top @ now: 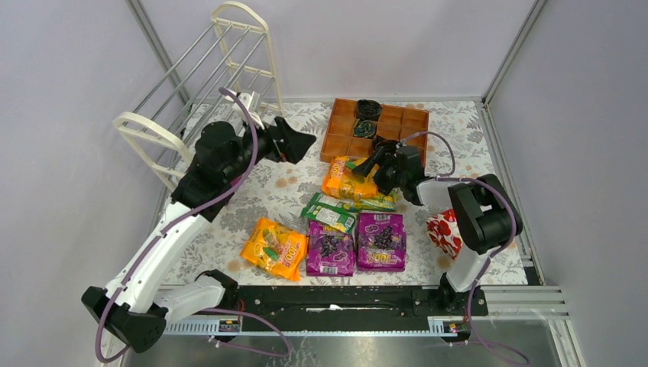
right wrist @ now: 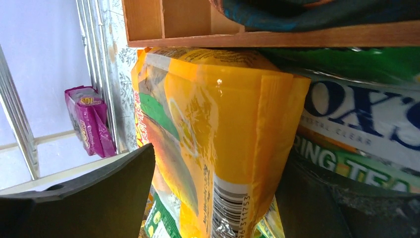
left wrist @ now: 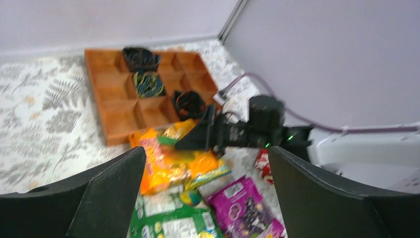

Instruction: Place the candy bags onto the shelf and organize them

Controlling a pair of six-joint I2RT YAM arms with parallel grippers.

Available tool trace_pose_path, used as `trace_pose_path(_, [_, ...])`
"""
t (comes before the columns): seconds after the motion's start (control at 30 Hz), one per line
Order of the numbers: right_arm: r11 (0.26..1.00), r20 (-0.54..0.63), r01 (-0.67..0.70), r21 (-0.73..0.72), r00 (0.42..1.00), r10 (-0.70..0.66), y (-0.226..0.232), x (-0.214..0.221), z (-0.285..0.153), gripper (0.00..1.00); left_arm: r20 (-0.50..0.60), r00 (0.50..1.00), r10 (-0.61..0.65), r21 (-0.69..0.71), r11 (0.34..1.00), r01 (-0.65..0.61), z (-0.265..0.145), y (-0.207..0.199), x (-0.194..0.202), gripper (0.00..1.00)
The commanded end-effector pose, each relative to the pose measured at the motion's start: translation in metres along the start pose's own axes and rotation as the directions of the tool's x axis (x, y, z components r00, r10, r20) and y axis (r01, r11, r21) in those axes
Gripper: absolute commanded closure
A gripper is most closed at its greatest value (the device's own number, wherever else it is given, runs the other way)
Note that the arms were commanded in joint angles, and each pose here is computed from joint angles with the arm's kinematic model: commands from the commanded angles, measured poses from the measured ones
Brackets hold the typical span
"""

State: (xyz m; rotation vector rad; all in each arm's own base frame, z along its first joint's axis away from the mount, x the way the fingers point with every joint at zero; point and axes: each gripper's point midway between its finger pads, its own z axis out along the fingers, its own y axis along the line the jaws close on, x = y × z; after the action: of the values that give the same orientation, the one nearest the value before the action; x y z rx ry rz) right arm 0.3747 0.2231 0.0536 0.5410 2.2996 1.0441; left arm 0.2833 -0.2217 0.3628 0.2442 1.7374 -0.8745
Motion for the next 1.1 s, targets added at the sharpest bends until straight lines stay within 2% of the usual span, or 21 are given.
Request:
trace_pose_path(0.0, [0.993, -0.015, -0.012, -0.119, 1.0, 0.01, 0.03, 0.005, 0.015, 0.13, 0.12, 0.992, -0.035, 0.108, 0.994, 0.022, 0.006, -0.033, -0.05, 0.01])
trace_pose_path(0.13, [0.989, -0.012, -0.005, -0.15, 1.0, 0.004, 0.034, 0.015, 0.025, 0.22, 0.145, 0.989, -0.016, 0.123, 0.992, -0.002, 0.011, -0.038, -0.064, 0.01])
trace_pose_path(0.23, [0.98, -0.016, -0.008, -0.201, 1.0, 0.005, 0.042, 0.022, 0.026, 0.32, 0.164, 0.986, 0.032, 0.089, 0.995, -0.047, 0.008, -0.032, -0.067, 0.01])
trace_pose_path(0.53, [0.955, -0.029, -0.021, -0.297, 0.999, 0.013, 0.07, 0.045, 0.026, 0.43, 0.282, 0.948, 0.145, -0.018, 0.989, -0.146, -0.03, -0.014, -0.067, 0.01])
trace_pose_path(0.63, [0.941, -0.024, -0.042, -0.336, 0.999, 0.035, 0.083, 0.049, 0.027, 0.51, 0.3, 0.941, 0.158, -0.031, 0.987, -0.155, -0.039, -0.013, -0.069, 0.01])
trace_pose_path(0.8, [0.917, -0.046, -0.064, -0.393, 0.998, 0.05, 0.104, 0.058, 0.032, 0.6, 0.34, 0.926, 0.166, -0.043, 0.986, -0.161, -0.054, -0.015, -0.075, 0.01])
trace_pose_path(1.07, [0.845, -0.087, -0.13, -0.519, 0.991, 0.099, 0.155, 0.06, 0.017, 0.66, 0.373, 0.911, 0.175, -0.058, 0.985, -0.165, -0.066, -0.015, -0.081, 0.01])
